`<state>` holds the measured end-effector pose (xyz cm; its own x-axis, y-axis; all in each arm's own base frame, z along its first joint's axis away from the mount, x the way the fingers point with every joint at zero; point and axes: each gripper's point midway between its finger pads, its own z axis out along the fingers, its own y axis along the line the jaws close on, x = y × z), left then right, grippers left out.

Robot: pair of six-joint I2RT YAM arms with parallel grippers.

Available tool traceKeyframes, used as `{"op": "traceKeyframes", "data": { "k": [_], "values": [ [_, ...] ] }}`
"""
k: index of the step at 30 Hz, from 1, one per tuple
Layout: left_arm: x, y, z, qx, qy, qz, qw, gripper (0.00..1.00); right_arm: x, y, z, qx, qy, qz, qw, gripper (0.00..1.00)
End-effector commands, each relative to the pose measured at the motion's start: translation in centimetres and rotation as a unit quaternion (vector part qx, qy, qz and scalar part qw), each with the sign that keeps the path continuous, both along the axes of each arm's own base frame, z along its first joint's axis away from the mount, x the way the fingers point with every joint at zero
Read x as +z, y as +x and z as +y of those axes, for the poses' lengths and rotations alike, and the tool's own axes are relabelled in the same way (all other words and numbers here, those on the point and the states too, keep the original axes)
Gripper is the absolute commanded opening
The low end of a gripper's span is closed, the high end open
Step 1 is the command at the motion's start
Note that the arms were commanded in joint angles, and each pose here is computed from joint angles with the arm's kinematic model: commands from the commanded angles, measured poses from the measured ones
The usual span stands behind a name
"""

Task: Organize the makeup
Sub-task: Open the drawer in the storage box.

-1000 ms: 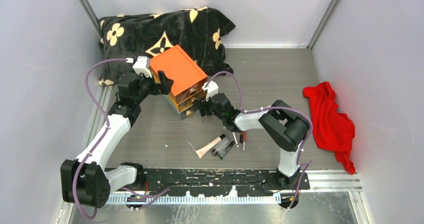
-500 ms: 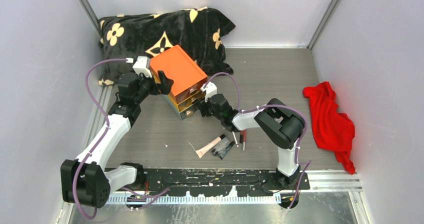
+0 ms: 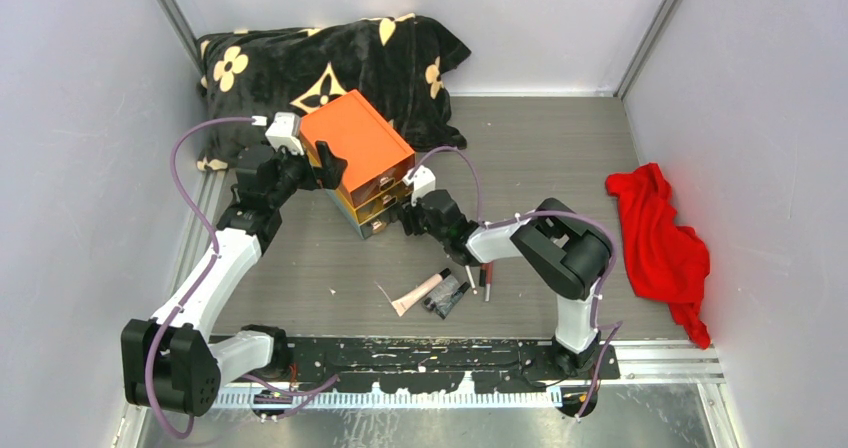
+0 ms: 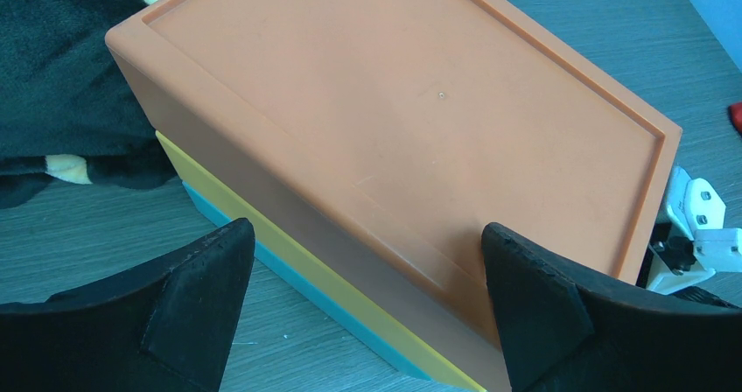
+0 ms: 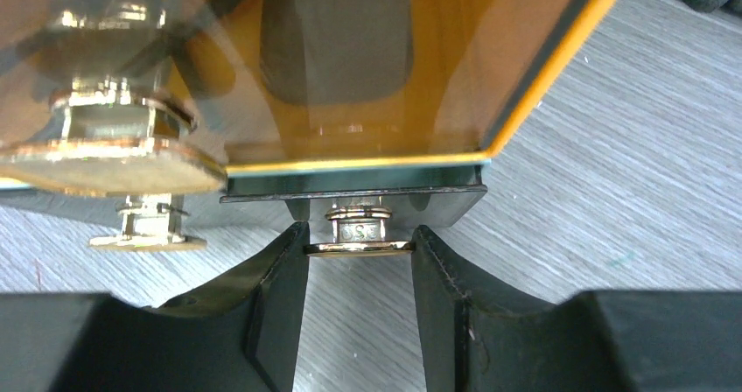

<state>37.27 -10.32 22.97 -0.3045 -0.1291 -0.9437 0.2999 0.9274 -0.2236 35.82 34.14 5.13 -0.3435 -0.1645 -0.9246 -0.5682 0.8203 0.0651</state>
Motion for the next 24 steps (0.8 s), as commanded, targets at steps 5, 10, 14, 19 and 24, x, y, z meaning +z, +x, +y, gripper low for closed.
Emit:
{"op": "traceKeyframes", "data": {
  "k": [5, 10, 14, 19, 24],
  "values": [
    [-3.2, -1.0, 1.1, 0.008, 0.038, 0.054, 0.998, 1.00, 1.6, -1.6, -1.8, -0.008, 0.018, -0.008, 1.000, 0.18],
    [-3.3, -1.0, 1.1, 0.008, 0.039, 0.055, 0.998, 1.00, 0.8, -2.8, -3.1, -0.011, 0.012, 0.003, 1.000, 0.18],
    [-3.3, -1.0, 1.1, 0.007, 0.040, 0.055, 0.998, 1.00, 0.3, -3.9, -4.3, -0.016, 0.012, 0.010, 1.000, 0.19],
    [-3.4, -1.1, 1.2, 0.008, 0.041, 0.056, 0.998, 1.00, -0.1, -5.0, -5.5, -0.022, 0.013, 0.018, 1.000, 0.19],
    [-3.4, -1.1, 1.2, 0.009, 0.042, 0.056, 0.998, 1.00, -0.6, -6.1, -6.6, -0.026, 0.008, 0.027, 0.999, 0.19]
  ]
}}
